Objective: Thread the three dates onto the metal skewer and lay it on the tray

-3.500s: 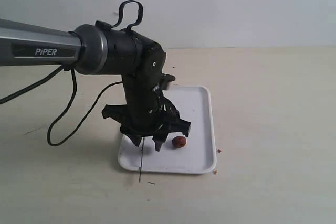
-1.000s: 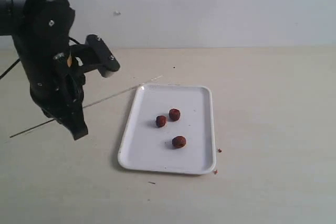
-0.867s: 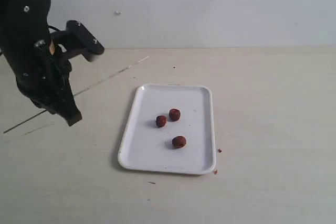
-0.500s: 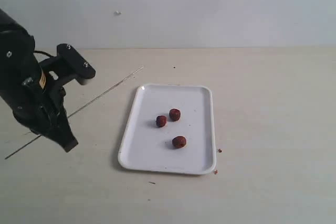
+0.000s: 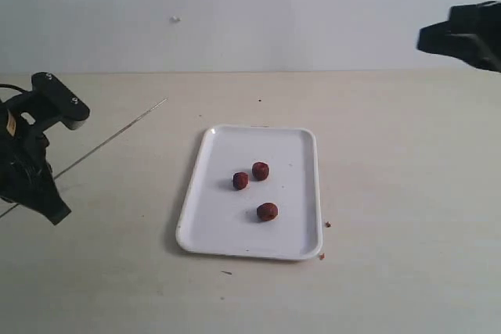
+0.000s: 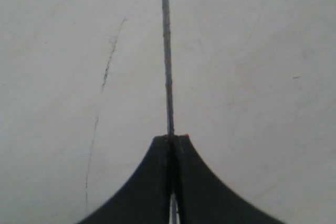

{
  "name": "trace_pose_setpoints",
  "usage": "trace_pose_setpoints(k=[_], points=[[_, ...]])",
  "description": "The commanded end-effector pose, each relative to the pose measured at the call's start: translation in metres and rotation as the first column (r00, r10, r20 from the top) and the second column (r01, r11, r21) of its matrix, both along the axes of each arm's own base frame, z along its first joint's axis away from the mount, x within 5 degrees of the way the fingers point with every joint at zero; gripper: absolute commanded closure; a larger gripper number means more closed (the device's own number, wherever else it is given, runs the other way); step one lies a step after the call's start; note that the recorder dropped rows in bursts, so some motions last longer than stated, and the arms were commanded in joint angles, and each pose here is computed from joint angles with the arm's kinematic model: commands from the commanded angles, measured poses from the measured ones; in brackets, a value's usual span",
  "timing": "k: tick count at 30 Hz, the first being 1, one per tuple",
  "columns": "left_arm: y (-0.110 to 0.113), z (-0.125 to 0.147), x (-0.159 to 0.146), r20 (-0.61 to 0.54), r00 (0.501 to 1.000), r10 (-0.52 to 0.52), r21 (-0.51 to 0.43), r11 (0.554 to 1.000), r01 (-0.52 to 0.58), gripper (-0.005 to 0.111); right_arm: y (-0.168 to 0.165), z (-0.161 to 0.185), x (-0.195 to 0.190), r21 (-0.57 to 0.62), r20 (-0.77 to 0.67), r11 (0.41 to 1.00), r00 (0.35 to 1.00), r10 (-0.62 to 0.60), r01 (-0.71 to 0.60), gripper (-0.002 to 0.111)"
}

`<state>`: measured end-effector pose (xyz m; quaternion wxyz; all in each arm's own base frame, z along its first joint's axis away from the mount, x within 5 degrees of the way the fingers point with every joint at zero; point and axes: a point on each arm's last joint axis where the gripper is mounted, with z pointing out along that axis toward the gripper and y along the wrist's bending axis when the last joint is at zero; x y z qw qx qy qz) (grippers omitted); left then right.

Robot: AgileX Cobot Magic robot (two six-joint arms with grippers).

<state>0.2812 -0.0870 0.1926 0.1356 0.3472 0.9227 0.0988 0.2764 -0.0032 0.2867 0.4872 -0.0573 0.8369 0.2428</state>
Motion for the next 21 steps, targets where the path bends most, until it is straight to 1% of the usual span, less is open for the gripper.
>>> trace_pose_setpoints(k=[1,2,3,5,6,7,8,9,10,11,13,15,16,17,19,21], points=[[-0.002,0.003,0.001,0.035,0.999,0.004,-0.043,0.999,-0.003,0.107,-0.013,-0.023,0.047,-0.461,0.130,0.866,0.950,0.282,-0.194,0.108],[-0.002,0.003,0.001,0.037,0.999,0.004,-0.044,0.999,-0.002,0.107,-0.023,-0.031,0.057,-0.600,0.130,0.786,0.951,0.280,-0.149,0.108],[-0.002,0.003,0.001,0.037,0.999,0.005,-0.046,0.999,-0.003,0.107,-0.032,-0.033,0.064,-0.678,0.126,0.729,0.963,0.240,-0.094,0.108],[-0.003,0.003,0.001,0.037,0.999,0.006,-0.047,0.999,-0.004,0.107,-0.060,-0.040,0.072,-0.803,0.106,0.593,0.994,0.039,0.062,0.108],[-0.002,0.003,0.001,0.036,0.999,0.005,-0.044,0.999,-0.003,0.107,-0.074,-0.040,0.072,-0.842,0.113,0.520,0.989,-0.092,0.144,0.108],[-0.002,0.003,0.001,0.035,0.999,0.002,-0.041,0.999,0.000,0.107,-0.084,-0.043,0.071,-0.859,0.116,0.473,0.975,-0.191,0.195,0.108],[-0.002,0.003,0.000,0.030,0.999,-0.019,-0.031,0.999,0.020,0.107,-0.095,-0.044,0.067,-0.868,0.132,0.418,0.936,-0.327,0.268,0.108],[-0.002,0.003,0.000,0.027,0.999,-0.026,-0.027,0.999,0.027,0.107,-0.098,-0.045,0.064,-0.864,0.124,0.405,0.905,-0.406,0.300,0.108],[-0.001,0.003,-0.001,0.015,0.999,-0.038,-0.016,0.999,0.038,0.107,-0.100,-0.046,0.061,-0.874,0.095,0.388,0.885,-0.457,0.294,0.108],[-0.001,0.002,-0.002,0.005,0.999,-0.046,-0.008,0.999,0.046,0.107,-0.098,-0.048,0.060,-0.891,0.045,0.383,0.886,-0.462,0.245,0.108],[0.000,0.002,-0.003,-0.016,0.999,-0.052,0.004,0.999,0.052,0.107,-0.088,-0.045,0.061,-0.876,-0.077,0.452,0.877,-0.475,0.168,0.108],[0.002,0.001,-0.006,-0.046,0.998,-0.048,0.021,0.999,0.049,0.107,-0.073,-0.032,0.065,-0.831,-0.215,0.548,0.854,-0.475,0.096,0.108],[0.003,0.001,-0.007,-0.065,0.997,-0.051,0.030,0.998,0.053,0.107,-0.063,-0.024,0.067,-0.792,-0.296,0.607,0.835,-0.463,0.056,0.108],[0.003,0.000,-0.009,-0.085,0.995,-0.054,0.034,0.998,0.057,0.107,-0.053,-0.016,0.067,-0.750,-0.380,0.662,0.807,-0.452,0.018,0.108],[0.004,-0.002,-0.012,-0.111,0.990,-0.086,0.041,0.995,0.091,0.107,-0.033,-0.006,0.068,-0.681,-0.513,0.731,0.742,-0.432,-0.045,0.108],[0.002,-0.005,-0.013,-0.107,0.986,-0.125,0.034,0.991,0.129,0.107,-0.009,-0.002,0.068,-0.633,-0.616,0.766,0.673,-0.409,-0.114,0.108]])
